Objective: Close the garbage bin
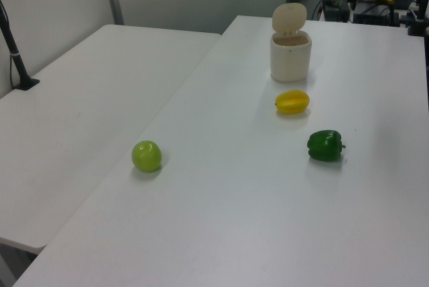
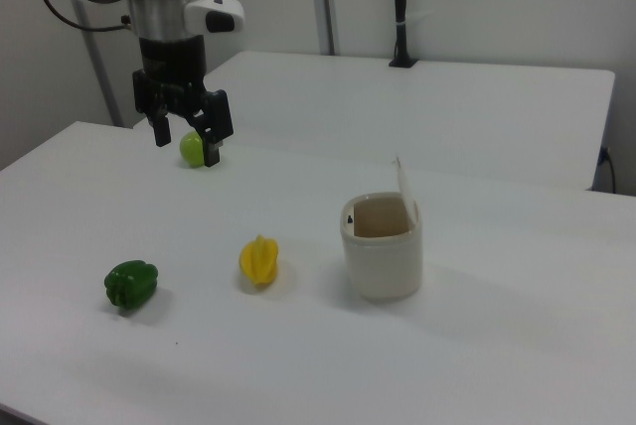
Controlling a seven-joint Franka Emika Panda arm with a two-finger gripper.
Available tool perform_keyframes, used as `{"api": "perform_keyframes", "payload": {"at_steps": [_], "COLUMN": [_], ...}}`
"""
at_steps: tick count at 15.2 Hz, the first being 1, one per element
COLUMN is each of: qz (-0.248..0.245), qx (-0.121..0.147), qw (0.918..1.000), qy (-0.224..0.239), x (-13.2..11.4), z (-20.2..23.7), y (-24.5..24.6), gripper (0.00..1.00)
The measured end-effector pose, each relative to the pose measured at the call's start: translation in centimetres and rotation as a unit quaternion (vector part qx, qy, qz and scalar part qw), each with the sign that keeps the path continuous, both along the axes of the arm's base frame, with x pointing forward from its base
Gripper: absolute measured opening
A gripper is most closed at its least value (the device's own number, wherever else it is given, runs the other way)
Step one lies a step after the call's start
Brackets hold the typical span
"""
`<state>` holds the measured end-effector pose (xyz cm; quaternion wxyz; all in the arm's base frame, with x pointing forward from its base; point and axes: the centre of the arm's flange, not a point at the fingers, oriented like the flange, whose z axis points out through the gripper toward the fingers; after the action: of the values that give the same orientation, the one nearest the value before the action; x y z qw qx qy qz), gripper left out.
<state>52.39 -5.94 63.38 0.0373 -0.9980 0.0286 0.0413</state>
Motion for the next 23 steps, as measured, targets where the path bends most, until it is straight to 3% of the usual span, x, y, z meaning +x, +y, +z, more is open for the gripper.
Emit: {"api": "perform_keyframes", "payload": {"at_steps": [23], "qz": [-0.001], "qx": [0.0], "qw": [1.0], "qy": [0.0], "x": [-0.02], "z": [0.0], "y": [-0.13], "gripper": [0.98]}}
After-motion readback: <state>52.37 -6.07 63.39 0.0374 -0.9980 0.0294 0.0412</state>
